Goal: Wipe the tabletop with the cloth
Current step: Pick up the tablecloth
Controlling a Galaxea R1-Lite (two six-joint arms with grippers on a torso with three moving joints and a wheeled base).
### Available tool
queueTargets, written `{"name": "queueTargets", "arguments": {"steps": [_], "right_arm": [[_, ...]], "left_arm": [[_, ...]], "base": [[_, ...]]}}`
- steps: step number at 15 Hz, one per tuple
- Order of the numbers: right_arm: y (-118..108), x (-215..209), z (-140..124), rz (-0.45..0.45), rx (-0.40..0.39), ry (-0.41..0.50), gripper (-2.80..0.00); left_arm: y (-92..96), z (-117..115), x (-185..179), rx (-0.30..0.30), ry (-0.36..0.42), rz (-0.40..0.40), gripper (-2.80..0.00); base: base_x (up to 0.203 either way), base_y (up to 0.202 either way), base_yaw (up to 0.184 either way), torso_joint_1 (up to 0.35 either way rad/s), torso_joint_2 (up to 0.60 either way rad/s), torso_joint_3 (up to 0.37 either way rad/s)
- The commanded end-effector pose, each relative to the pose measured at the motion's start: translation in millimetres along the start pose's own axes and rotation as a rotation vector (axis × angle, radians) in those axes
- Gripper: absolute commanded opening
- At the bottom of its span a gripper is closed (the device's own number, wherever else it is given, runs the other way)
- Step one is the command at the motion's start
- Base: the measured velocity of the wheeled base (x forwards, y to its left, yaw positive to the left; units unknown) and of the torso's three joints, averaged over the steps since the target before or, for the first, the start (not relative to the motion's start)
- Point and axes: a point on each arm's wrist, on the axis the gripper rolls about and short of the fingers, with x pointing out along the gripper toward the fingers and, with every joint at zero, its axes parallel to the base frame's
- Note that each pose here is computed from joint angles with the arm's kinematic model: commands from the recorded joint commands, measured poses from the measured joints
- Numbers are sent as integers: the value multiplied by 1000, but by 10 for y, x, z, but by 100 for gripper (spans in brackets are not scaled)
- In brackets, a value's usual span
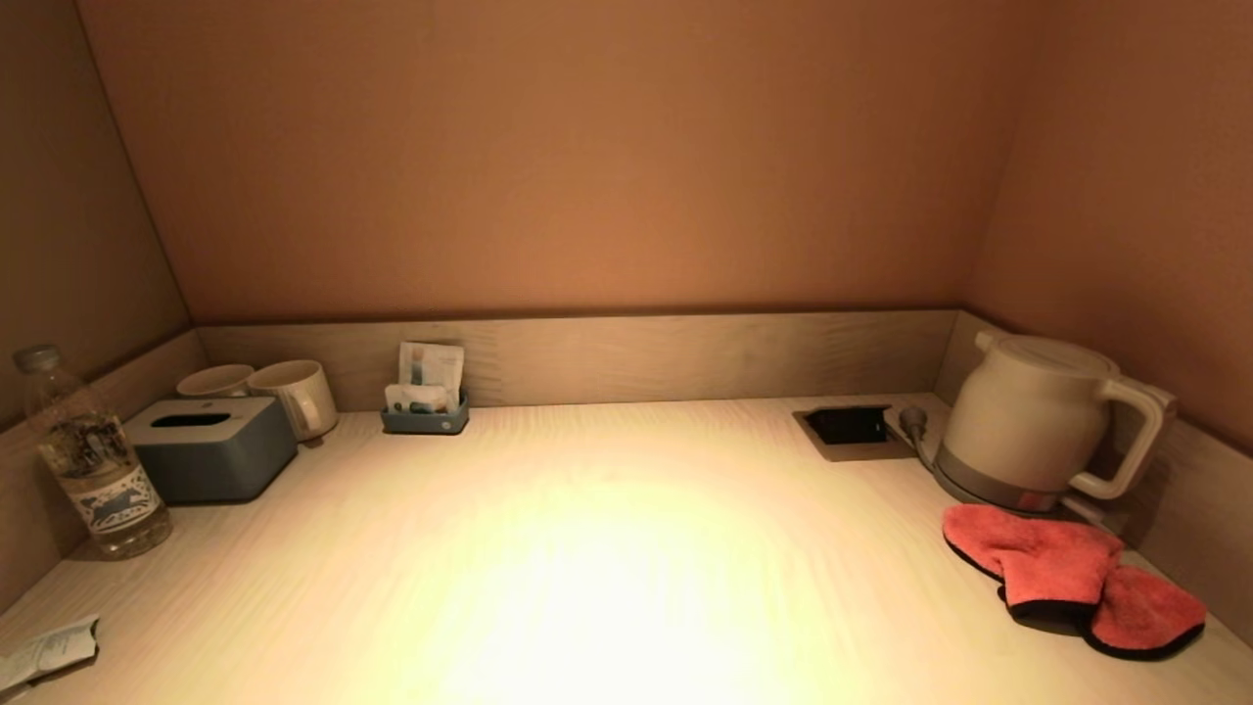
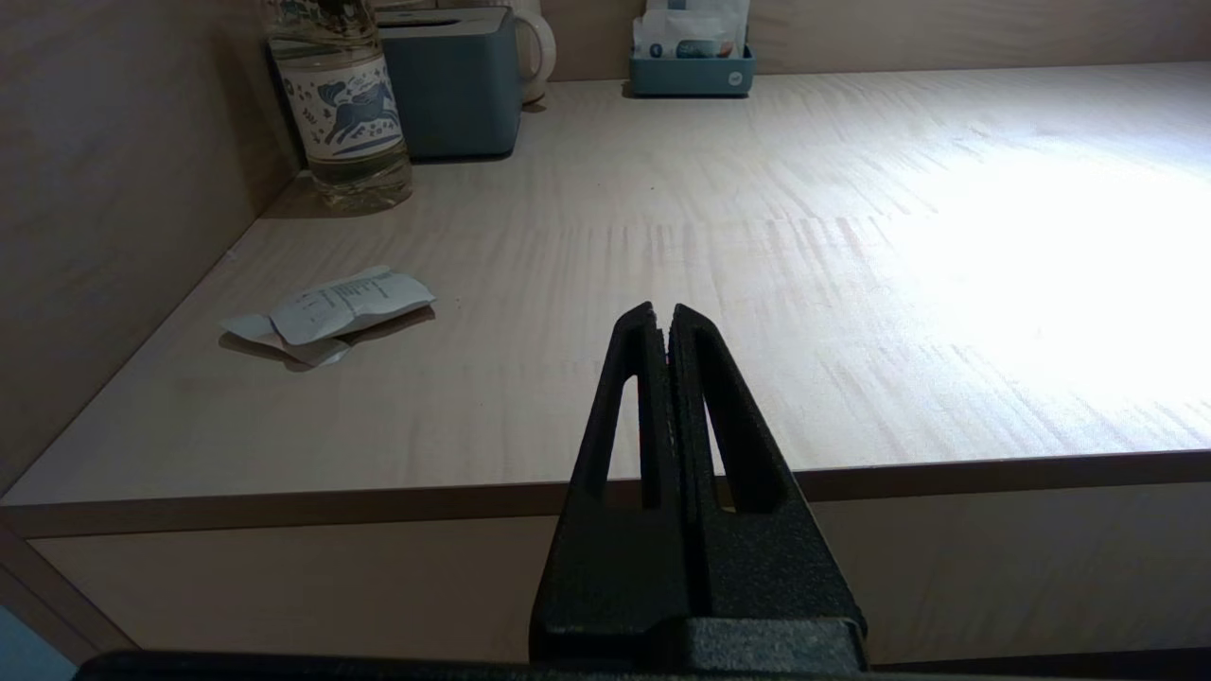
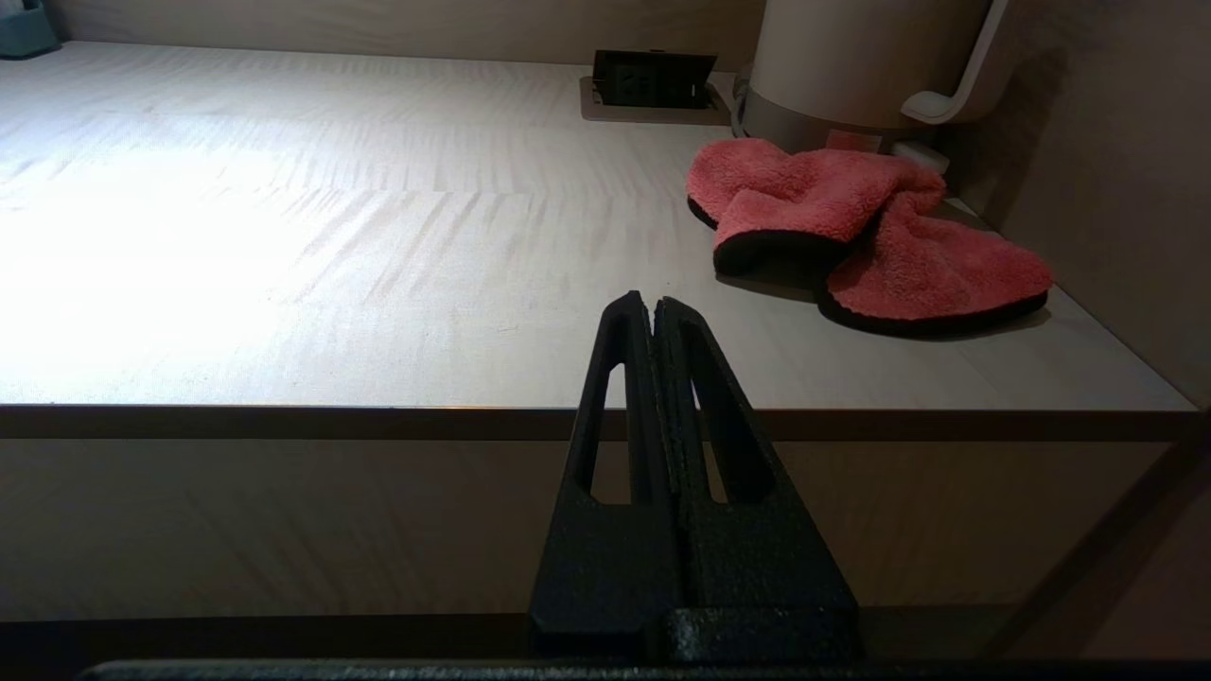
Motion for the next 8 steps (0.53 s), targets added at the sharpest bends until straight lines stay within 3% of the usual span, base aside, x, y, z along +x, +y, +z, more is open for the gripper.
{"name": "queueTargets", "arguments": {"steps": [1, 8], "right_arm": [[0, 1, 2, 0, -1, 0, -280], [0, 1, 2, 2, -4, 0, -280]], "left_arm": [[0, 4, 0, 0, -2, 0, -280], [0, -1, 1, 0, 1, 0, -280]], "base": [[0, 0, 0, 0, 0, 0], [0, 0, 0, 0, 0, 0]]}}
